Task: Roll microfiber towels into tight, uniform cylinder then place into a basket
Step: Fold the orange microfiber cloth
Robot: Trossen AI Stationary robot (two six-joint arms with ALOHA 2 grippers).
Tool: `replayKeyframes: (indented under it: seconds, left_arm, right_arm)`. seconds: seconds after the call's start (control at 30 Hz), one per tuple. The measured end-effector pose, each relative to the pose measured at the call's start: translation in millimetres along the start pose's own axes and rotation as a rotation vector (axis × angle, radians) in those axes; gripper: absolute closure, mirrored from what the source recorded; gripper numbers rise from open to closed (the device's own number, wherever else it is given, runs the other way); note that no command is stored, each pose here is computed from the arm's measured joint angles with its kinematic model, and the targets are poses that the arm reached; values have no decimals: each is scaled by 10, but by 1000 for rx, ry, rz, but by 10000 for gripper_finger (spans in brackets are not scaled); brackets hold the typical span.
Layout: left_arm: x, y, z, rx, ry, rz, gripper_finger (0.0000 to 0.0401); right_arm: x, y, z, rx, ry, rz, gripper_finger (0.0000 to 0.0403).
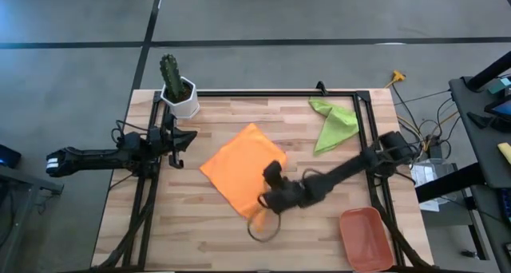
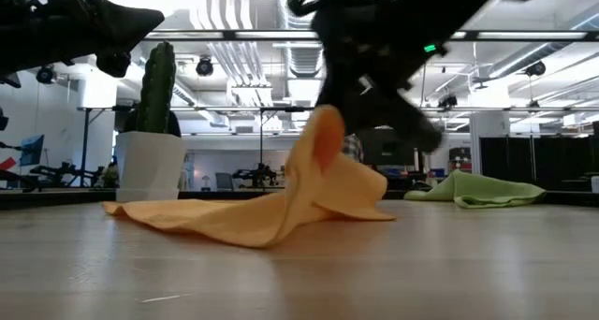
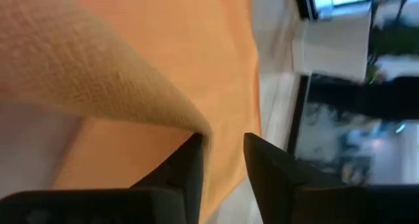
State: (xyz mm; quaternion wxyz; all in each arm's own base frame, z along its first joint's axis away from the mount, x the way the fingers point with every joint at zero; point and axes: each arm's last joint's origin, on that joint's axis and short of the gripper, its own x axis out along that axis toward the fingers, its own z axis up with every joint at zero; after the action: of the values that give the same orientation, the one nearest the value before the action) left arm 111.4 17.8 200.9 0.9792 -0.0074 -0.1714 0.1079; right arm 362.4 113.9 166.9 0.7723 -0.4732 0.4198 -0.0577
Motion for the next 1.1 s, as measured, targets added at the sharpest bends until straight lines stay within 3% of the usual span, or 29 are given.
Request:
replayKeyframes:
  seconds: [0.13, 0.3, 0.47, 0.63, 0.87, 1.1]
  left_arm:
    - [1, 0, -2, -22, 2, 0, 401]
    - [0, 0, -1, -23, 1, 0, 401]
    - [1, 0, -3, -22, 2, 0, 401]
    - [0, 0, -2, -22, 2, -1, 401]
    - [1, 0, -3, -27, 2, -1, 401]
    - [0, 0, -2, -49, 1, -1, 401]
  right_arm:
    - [261, -255, -166, 169, 29, 23, 315]
    - [411, -326, -322, 299, 6, 231, 301]
    - [220, -284, -366, 322, 103, 315, 273]
    - [-19, -98, -300, 342, 45, 478, 273]
    - [-84, 220, -421, 253, 93, 517, 269]
    - [-29, 215, -467, 257, 92, 506, 280]
